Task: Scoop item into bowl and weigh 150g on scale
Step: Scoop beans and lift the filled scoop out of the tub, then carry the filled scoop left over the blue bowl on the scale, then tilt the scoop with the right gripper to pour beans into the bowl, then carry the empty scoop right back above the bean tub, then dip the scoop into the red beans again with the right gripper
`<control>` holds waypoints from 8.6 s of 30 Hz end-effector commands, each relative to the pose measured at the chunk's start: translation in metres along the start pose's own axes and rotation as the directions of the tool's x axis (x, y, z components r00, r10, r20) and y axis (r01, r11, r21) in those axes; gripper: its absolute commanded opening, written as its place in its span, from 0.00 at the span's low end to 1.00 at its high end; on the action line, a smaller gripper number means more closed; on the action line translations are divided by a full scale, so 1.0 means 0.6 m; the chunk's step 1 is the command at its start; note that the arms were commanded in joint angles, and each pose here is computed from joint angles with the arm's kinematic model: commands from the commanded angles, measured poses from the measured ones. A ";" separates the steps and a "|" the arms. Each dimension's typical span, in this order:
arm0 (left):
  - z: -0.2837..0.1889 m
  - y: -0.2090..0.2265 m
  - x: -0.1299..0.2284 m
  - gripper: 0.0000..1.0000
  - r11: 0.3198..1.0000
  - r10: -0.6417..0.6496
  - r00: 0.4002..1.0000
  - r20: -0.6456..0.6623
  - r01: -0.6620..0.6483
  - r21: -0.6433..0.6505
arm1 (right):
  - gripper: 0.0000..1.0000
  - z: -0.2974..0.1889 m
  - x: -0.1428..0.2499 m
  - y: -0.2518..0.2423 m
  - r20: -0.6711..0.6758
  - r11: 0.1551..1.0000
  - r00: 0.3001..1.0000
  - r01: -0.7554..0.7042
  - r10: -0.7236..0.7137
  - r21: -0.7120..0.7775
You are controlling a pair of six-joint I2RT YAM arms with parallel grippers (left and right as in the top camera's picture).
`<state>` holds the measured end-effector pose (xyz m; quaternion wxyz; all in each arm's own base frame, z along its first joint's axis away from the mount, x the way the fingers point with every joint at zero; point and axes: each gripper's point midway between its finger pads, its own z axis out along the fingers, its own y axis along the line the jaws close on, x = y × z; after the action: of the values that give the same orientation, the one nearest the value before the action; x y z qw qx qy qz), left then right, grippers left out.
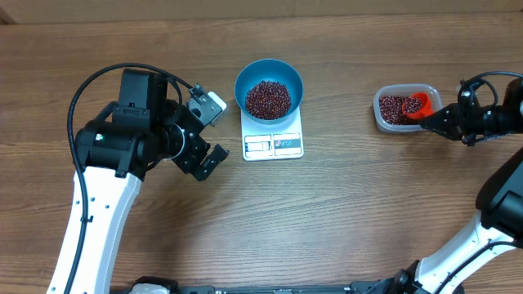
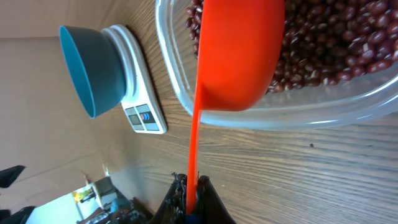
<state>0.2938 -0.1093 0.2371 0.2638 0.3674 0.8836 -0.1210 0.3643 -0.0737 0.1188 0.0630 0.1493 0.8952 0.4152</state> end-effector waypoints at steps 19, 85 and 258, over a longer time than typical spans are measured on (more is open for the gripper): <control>-0.003 -0.001 -0.009 1.00 1.000 0.026 1.000 0.014 -0.026 0.008 | 0.04 -0.010 0.008 0.071 0.029 0.973 0.998 0.054 -0.048 -0.224; -0.003 -0.001 -0.009 1.00 1.000 0.026 1.000 0.014 -0.026 0.008 | 0.04 0.303 0.101 0.336 -0.214 0.799 0.774 0.543 -0.595 -0.259; -0.003 -0.001 -0.009 1.00 1.000 0.026 1.000 0.014 -0.026 0.008 | 0.04 0.026 -0.026 -0.045 0.016 0.536 0.969 0.123 -0.247 0.835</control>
<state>0.2938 -0.1093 0.2371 0.2636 0.3674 0.8837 -0.1211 0.3714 -0.0764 0.1015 0.1015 0.0933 0.9880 -0.0690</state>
